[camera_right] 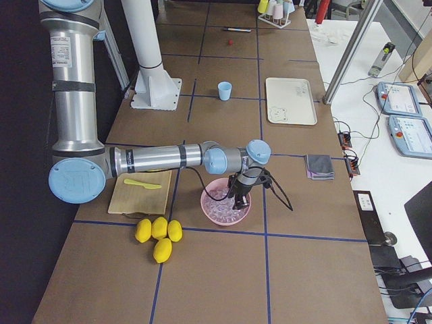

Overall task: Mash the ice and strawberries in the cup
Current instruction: 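Close the right gripper on one clear ice cube in the bowl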

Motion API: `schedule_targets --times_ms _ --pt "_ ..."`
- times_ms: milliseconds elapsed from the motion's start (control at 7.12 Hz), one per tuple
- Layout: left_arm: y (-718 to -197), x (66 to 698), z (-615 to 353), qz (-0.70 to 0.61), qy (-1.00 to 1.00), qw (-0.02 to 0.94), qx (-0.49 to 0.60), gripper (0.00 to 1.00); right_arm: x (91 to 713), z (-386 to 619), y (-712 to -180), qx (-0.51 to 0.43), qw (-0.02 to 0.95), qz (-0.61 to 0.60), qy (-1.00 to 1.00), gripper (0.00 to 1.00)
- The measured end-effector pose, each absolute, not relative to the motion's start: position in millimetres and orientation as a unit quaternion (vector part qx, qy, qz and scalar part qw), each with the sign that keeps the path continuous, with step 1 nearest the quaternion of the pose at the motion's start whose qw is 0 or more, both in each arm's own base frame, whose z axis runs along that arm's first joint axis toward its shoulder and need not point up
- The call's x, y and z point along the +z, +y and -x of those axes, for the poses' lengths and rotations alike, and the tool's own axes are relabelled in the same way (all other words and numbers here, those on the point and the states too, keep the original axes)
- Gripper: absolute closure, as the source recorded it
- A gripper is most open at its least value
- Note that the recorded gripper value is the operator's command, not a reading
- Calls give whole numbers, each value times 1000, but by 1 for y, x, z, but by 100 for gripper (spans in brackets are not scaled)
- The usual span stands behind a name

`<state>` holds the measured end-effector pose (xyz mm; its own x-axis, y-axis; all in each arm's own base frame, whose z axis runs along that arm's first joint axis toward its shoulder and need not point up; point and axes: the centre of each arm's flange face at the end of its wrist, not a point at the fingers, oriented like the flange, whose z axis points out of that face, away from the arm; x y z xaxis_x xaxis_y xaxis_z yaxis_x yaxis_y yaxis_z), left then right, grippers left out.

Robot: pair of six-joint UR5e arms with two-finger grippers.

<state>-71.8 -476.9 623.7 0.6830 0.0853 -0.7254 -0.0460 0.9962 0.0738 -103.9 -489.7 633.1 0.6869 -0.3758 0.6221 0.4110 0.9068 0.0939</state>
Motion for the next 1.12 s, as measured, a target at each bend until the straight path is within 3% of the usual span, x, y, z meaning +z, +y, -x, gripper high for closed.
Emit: schedule_targets --times_ms 281,421,702,843,1124 --pt "-477 623 72 -26 396 917 36 0 634 105 -488 -215 918 29 -333 44" --pt "-477 622 72 -27 396 917 36 0 636 105 -487 -215 917 31 -333 52" --pt "-477 618 72 -29 397 917 37 0 636 106 -487 -215 918 31 -333 87" --pt "-477 615 72 -30 396 917 38 0 635 106 -488 -216 917 30 -333 97" --pt "-476 613 72 -31 397 917 38 0 630 106 -490 -218 917 24 -332 98"
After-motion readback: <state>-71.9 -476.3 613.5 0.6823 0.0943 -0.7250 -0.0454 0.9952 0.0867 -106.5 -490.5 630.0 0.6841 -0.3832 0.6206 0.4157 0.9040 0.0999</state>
